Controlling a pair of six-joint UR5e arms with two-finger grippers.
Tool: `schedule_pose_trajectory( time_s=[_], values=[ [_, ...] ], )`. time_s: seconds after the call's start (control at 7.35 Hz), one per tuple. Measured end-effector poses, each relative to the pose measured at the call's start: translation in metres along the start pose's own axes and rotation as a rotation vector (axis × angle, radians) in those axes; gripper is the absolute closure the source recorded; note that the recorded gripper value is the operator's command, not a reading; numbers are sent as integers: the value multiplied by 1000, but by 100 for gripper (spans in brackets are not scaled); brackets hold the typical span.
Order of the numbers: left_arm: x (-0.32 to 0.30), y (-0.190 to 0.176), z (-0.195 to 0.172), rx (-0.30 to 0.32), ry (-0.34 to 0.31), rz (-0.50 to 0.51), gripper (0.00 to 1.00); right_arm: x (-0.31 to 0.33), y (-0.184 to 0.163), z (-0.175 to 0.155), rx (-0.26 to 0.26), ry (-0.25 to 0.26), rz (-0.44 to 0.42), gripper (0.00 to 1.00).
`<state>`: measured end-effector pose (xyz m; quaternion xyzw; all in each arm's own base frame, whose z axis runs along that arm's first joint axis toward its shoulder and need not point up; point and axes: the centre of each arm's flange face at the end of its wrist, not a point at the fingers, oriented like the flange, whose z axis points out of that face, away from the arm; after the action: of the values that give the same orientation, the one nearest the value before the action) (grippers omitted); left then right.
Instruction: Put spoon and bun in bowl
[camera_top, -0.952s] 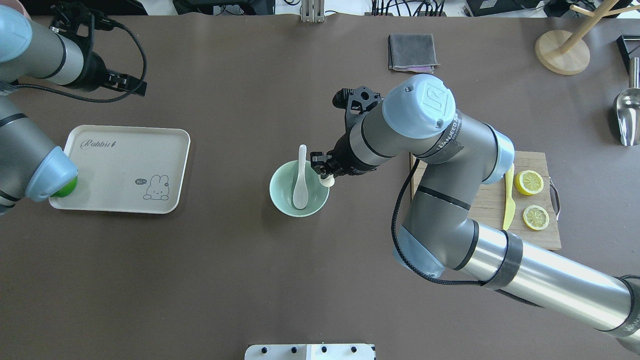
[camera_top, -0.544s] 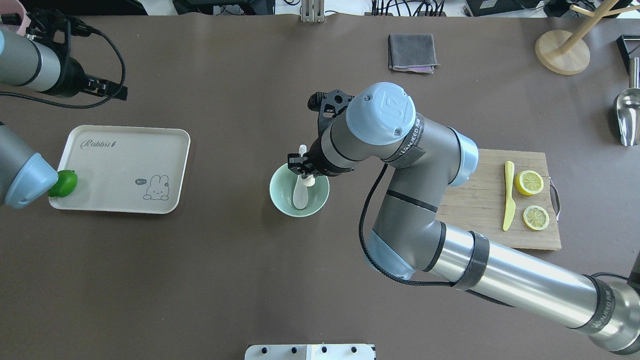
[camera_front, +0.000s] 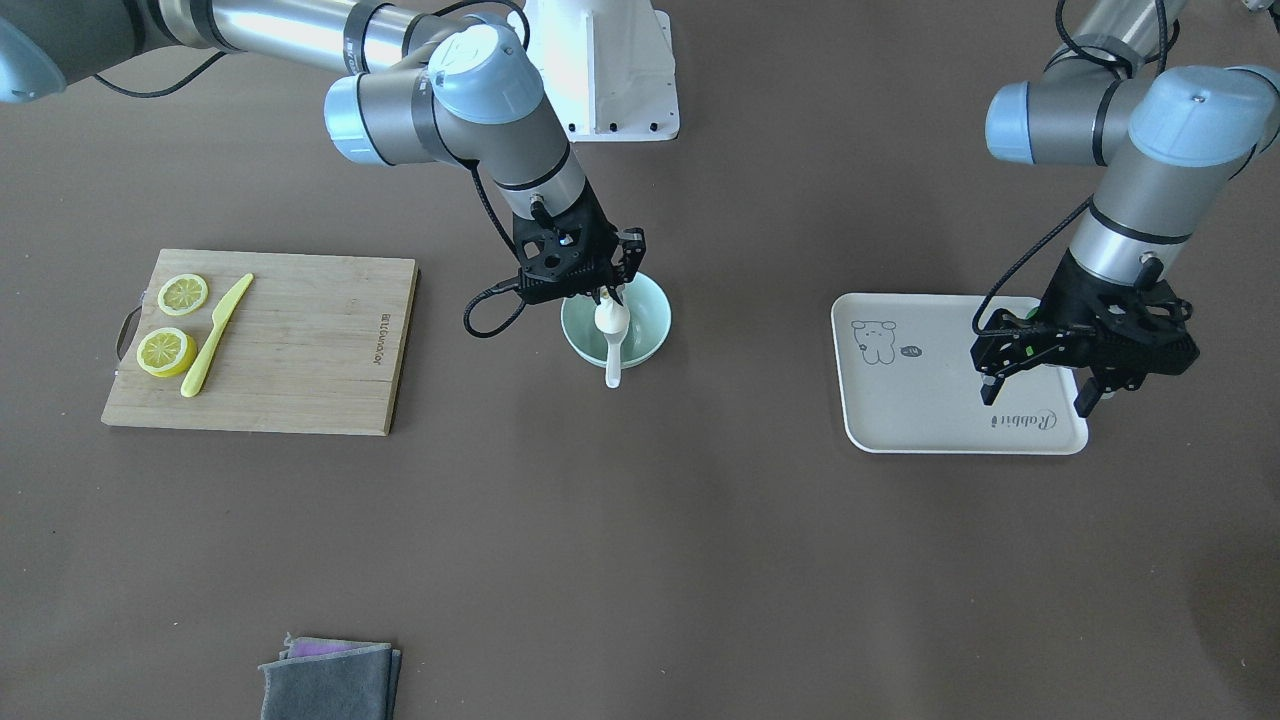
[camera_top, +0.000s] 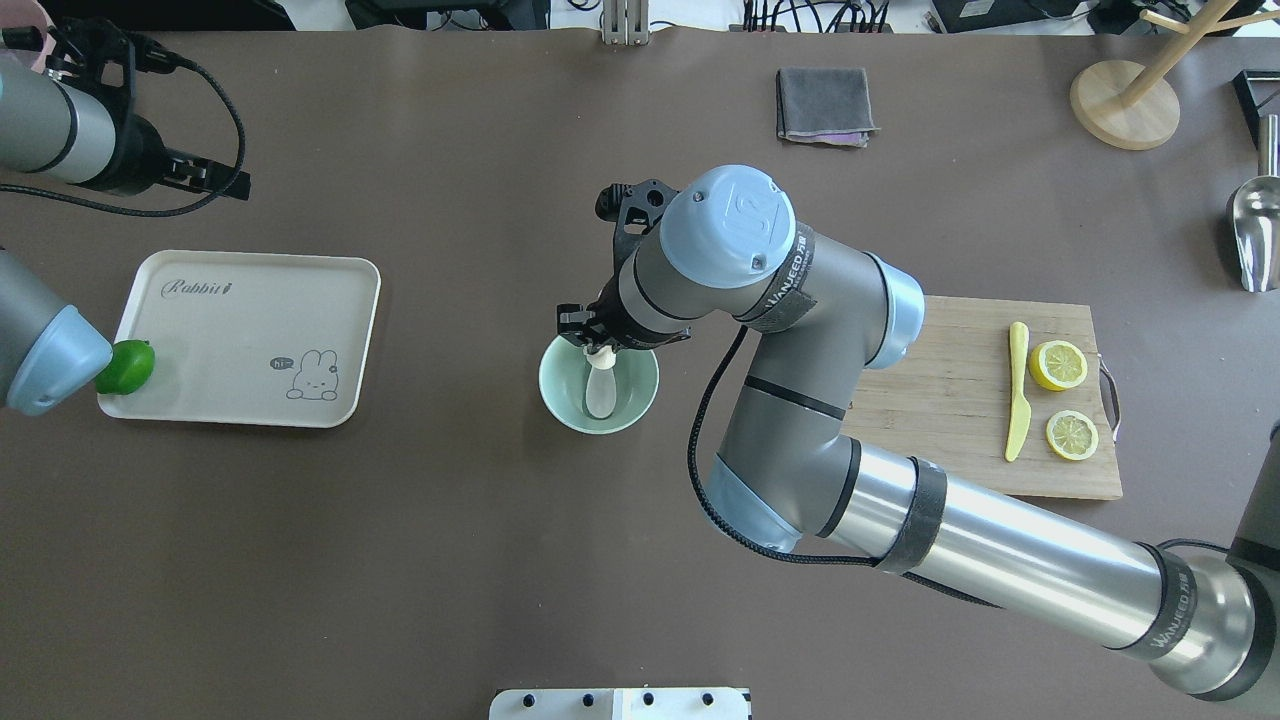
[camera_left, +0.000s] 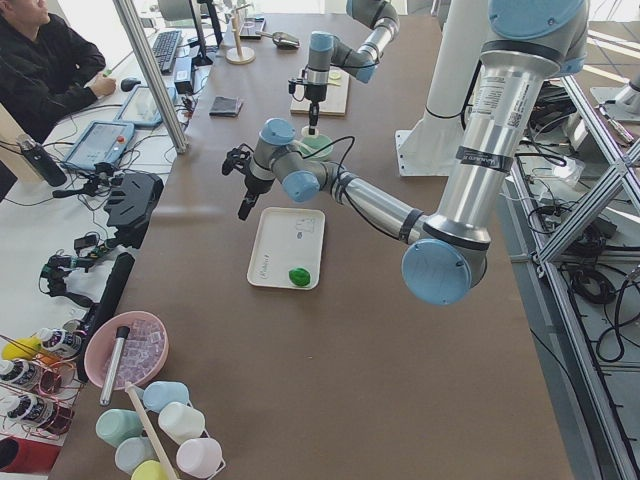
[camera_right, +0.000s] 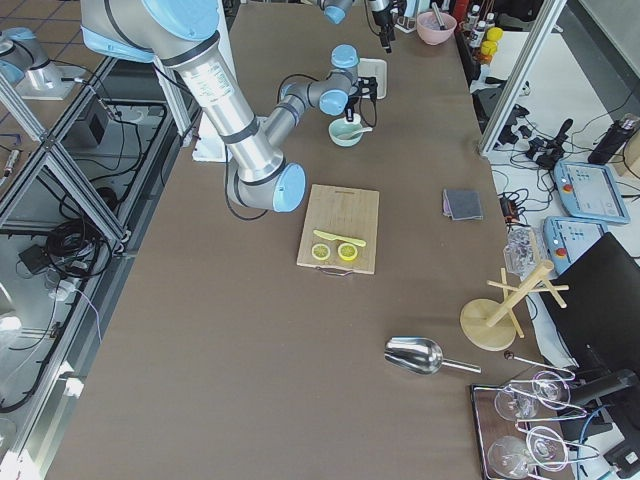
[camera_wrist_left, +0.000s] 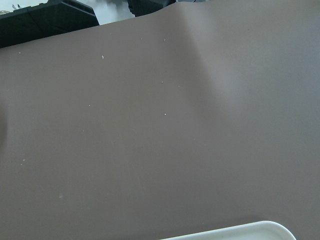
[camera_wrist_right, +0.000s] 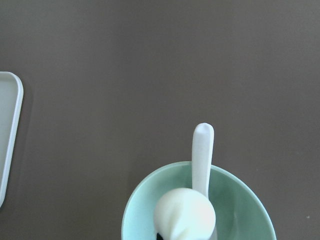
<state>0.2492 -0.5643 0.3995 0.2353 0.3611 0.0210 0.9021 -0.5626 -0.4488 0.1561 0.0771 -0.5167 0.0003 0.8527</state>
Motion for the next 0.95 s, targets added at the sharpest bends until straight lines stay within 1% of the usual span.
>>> schedule_pose_trajectory(
  time_s=[0.41, 0.68, 0.95],
  values=[
    [-2, 2, -1, -2, -1, -2, 2, -1, 0, -8, -5, -4, 14, 0],
    [-4, 2, -1, 0, -3, -2, 2, 19, 4, -17, -10, 14, 27, 0],
    [-4, 2, -1, 0, -4, -2, 2, 26, 2, -25, -9, 17, 32, 0]
  ],
)
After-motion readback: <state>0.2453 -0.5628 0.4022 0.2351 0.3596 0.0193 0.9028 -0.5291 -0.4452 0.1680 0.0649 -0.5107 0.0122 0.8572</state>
